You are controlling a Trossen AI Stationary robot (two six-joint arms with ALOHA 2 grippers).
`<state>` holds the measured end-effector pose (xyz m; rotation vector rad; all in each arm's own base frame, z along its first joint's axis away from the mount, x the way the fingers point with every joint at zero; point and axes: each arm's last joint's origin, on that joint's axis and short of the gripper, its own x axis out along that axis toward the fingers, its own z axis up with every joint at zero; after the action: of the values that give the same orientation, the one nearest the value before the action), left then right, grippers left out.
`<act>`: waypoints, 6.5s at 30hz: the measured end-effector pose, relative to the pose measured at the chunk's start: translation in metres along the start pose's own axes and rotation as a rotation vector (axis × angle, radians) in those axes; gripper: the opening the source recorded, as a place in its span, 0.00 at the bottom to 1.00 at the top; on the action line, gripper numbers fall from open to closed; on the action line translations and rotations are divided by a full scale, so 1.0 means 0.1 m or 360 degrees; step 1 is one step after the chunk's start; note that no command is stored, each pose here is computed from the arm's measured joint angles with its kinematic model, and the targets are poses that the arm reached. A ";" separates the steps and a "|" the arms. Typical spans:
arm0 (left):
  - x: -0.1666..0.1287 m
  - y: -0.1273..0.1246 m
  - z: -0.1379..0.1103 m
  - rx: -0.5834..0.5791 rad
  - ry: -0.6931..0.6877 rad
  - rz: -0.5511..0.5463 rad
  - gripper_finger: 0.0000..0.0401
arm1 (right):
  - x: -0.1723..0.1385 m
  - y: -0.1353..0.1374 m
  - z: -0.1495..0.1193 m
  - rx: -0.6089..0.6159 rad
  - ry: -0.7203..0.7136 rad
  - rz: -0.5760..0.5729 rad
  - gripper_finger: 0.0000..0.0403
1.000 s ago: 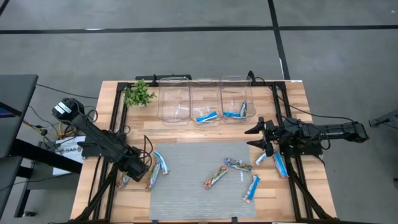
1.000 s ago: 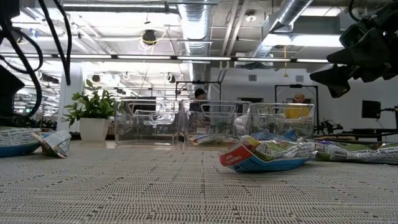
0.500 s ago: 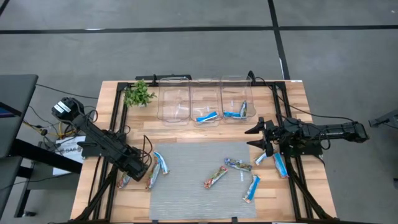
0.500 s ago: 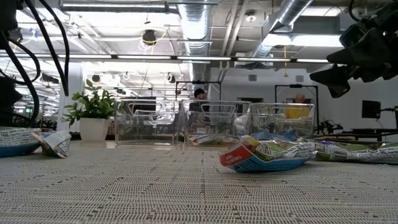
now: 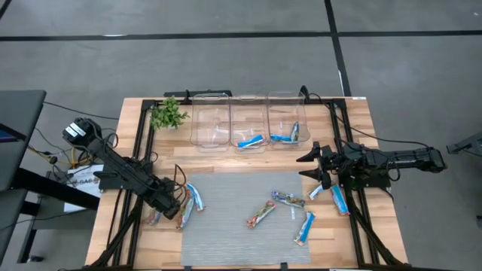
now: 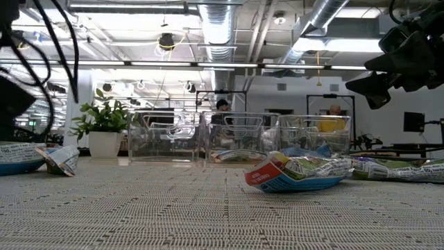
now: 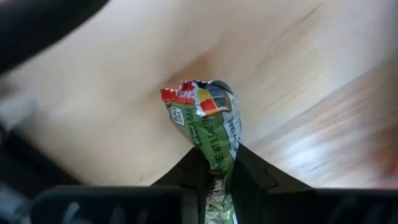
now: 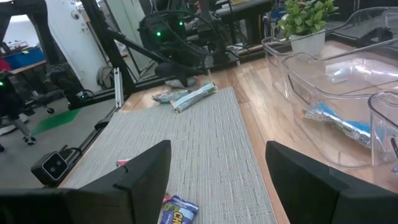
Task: Pick and place Granola Bars by type
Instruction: Put the red granola bar into the left transparent bin
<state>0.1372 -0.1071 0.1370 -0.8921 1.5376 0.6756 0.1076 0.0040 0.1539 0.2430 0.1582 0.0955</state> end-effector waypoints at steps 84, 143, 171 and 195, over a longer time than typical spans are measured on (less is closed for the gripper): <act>-1.55 0.39 2.11 -0.0811 -0.1856 -0.1010 0.33 | 0.00 0.00 0.00 0.0000 0.0001 0.0001 0.63; -1.31 -0.85 0.53 0.0382 -0.0870 -0.1790 0.48 | 0.00 0.00 0.00 0.0000 0.0001 0.0000 0.63; -0.47 -0.72 0.07 -0.0436 0.0034 -0.0780 0.48 | 0.00 0.00 0.00 0.0000 0.0000 0.0000 0.63; -0.63 -0.68 0.03 -0.0415 -0.0158 -0.0263 0.48 | 0.00 0.00 0.00 0.0000 0.0005 -0.0001 0.63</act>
<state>0.1979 -0.1304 0.2030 -1.1500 1.2898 0.7988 0.1076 0.0040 0.1536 0.2431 0.1611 0.0954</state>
